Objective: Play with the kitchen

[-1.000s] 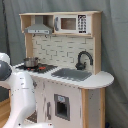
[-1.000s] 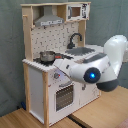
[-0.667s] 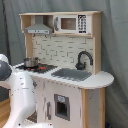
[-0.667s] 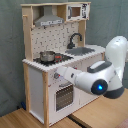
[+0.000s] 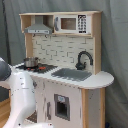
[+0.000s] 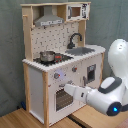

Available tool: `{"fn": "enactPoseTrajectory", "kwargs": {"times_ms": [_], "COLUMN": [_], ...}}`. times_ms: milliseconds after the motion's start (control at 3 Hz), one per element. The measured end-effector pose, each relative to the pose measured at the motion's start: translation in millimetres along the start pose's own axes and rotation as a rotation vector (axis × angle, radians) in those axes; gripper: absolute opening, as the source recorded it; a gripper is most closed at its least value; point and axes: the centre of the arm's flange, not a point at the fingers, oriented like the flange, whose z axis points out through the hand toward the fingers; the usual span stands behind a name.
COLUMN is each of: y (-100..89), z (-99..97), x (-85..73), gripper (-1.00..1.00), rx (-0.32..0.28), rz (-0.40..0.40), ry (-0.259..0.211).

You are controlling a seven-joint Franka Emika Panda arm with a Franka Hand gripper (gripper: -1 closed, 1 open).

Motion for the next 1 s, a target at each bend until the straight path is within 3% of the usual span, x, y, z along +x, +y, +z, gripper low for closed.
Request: {"fn": "enactPoseTrajectory", "kwargs": {"times_ms": [333,667,1000], "y": [-31.6,-47.3,-60.3], "z": [-15.5,-28.6,-31.9], "x": [-3.5,-5.9,-13.2], "gripper": [1.00,1.00,1.00], "rx": [-0.075,-0.154,-0.219], "rz": [-0.057,-0.131,-0.219], "ry": [0.049,0.099,0.112]}}
